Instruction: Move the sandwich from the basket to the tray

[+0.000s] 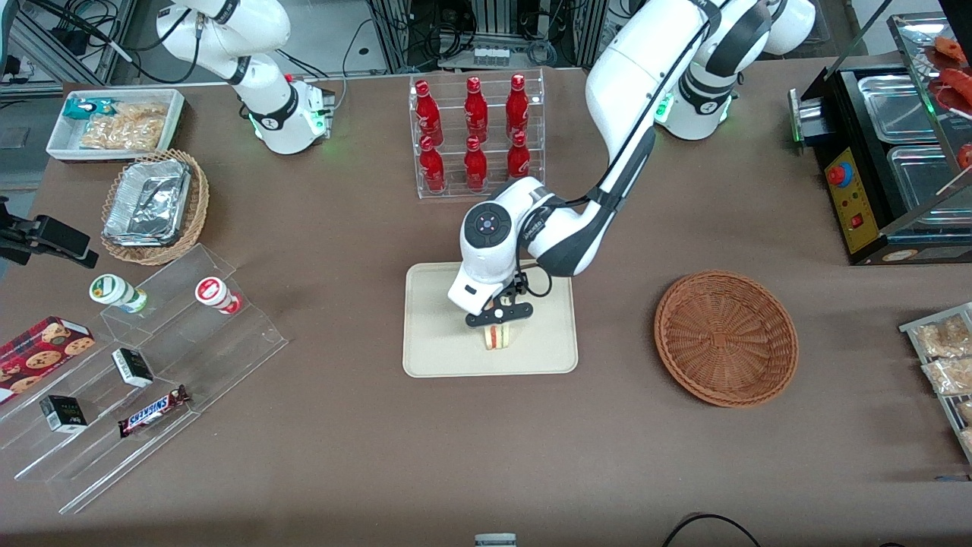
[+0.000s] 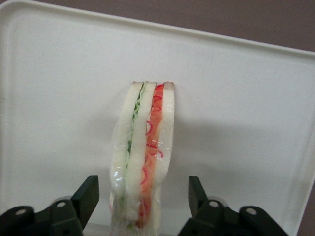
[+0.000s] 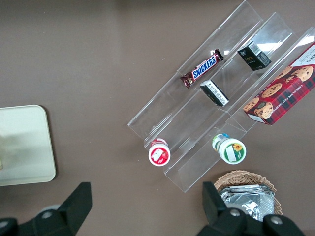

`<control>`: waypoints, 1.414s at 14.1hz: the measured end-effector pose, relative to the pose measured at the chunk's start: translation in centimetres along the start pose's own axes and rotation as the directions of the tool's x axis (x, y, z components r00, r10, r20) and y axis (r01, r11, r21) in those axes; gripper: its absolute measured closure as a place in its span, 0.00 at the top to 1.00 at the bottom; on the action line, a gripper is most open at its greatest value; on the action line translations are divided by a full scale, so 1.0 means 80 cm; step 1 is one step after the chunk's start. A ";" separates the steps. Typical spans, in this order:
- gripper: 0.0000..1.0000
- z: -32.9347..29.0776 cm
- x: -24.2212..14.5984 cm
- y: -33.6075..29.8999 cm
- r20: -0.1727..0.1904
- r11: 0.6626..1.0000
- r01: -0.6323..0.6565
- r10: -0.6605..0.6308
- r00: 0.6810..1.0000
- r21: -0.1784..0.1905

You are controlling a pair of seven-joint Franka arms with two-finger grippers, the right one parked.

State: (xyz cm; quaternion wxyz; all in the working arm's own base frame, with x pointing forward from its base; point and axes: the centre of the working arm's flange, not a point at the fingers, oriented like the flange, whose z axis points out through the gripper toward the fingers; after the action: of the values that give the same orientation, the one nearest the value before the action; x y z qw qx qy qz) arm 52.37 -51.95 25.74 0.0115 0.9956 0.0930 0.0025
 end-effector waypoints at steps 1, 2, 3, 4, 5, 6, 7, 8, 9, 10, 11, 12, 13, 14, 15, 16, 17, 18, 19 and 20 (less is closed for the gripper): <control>0.99 -0.014 0.004 -0.002 -0.012 1.000 0.001 -0.001 1.000 0.003; 1.00 -0.031 0.009 -0.008 -0.019 1.000 0.002 -0.002 1.000 0.023; 1.00 -0.050 0.012 -0.015 -0.022 0.998 0.001 0.001 1.000 0.059; 1.00 -0.073 0.013 -0.022 -0.028 0.996 0.000 0.002 1.000 0.087; 1.00 -0.098 0.015 -0.028 -0.035 0.995 0.007 -0.004 0.999 0.097; 1.00 -0.126 0.018 -0.037 -0.039 0.994 0.021 -0.017 0.999 0.105; 1.00 -0.151 0.024 -0.050 -0.038 0.992 0.038 -0.034 0.999 0.117; 1.00 -0.171 0.033 -0.067 -0.036 0.990 0.060 -0.055 0.998 0.130; 1.00 -0.185 0.044 -0.084 -0.032 0.987 0.078 -0.074 0.997 0.141; 1.00 -0.190 0.053 -0.099 -0.023 0.984 0.082 -0.079 0.997 0.156; 1.00 -0.187 0.060 -0.112 -0.007 0.981 0.077 -0.077 0.997 0.176; 1.00 -0.182 0.066 -0.125 0.013 0.978 0.065 -0.069 0.998 0.199; 1.00 -0.178 0.073 -0.139 0.032 0.975 0.047 -0.055 0.998 0.215; 1.00 -0.178 0.082 -0.156 0.050 0.974 0.028 -0.041 0.998 0.227; 1.00 -0.180 0.090 -0.176 0.059 0.973 0.021 -0.036 0.998 0.232; 1.00 -0.186 0.099 -0.199 0.066 0.972 0.021 -0.038 0.997 0.235; 1.00 -0.194 0.108 -0.223 0.073 0.972 0.017 -0.035 0.997 0.235; 1.00 -0.203 0.116 -0.247 0.080 0.973 0.005 -0.024 0.997 0.233; 1.00 -0.213 0.122 -0.270 0.087 0.973 -0.013 -0.007 0.996 0.229; 1.00 -0.224 0.124 -0.292 0.093 0.974 -0.032 0.011 0.996 0.225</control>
State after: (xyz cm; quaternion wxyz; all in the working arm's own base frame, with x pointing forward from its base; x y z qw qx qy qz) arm 57.69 -26.74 43.17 -0.0979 0.9904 0.0813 -0.0535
